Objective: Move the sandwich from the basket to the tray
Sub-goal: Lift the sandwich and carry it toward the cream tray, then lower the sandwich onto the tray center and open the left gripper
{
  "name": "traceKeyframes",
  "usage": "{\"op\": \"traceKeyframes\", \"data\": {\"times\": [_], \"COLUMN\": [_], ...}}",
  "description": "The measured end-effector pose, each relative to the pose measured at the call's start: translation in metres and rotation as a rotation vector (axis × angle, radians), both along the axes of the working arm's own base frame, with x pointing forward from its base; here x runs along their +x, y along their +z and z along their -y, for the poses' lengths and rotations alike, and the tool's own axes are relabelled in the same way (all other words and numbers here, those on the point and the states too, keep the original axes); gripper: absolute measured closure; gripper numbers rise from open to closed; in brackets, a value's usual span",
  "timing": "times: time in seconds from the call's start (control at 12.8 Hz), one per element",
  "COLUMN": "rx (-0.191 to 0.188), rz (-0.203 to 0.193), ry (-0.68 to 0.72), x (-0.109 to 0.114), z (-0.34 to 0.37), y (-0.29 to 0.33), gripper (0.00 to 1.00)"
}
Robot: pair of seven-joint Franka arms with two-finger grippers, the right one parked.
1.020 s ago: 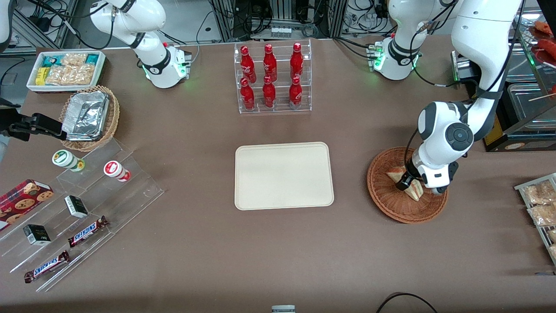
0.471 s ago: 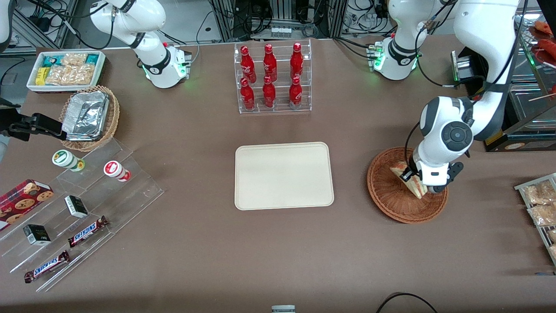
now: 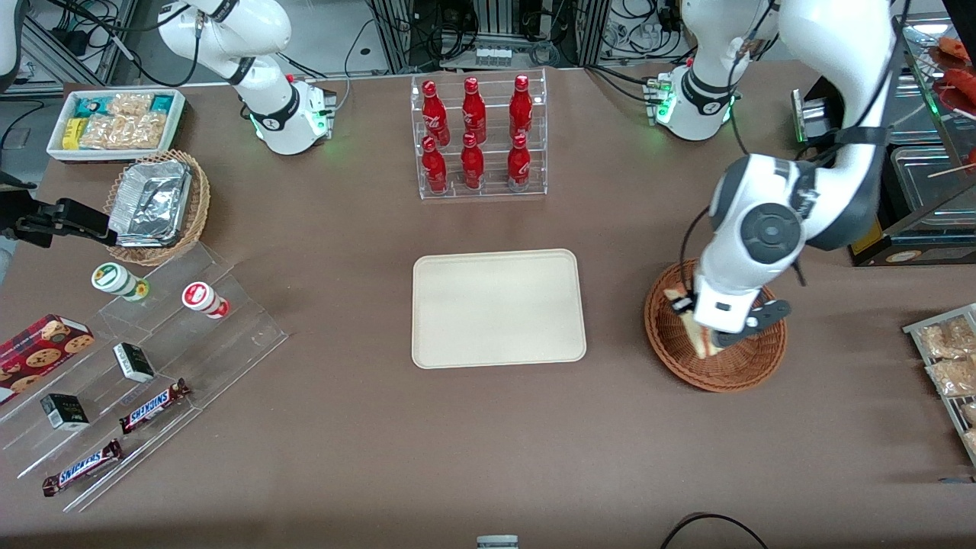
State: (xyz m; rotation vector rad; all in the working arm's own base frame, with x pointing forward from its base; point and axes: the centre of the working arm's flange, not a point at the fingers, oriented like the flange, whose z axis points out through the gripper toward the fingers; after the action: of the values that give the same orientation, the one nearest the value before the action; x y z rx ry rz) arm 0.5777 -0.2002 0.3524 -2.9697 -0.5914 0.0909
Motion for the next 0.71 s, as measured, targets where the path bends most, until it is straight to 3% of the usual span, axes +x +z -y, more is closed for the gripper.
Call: {"op": "traceKeyframes", "data": {"times": [0.47, 0.71], "rx": [-0.114, -0.157], "rz": [-0.063, -0.060], "ry": [-0.155, -0.184], "x": [-0.009, -0.014], "z": [0.160, 0.228], "y": [-0.054, -0.070], "gripper": [0.81, 0.81]}}
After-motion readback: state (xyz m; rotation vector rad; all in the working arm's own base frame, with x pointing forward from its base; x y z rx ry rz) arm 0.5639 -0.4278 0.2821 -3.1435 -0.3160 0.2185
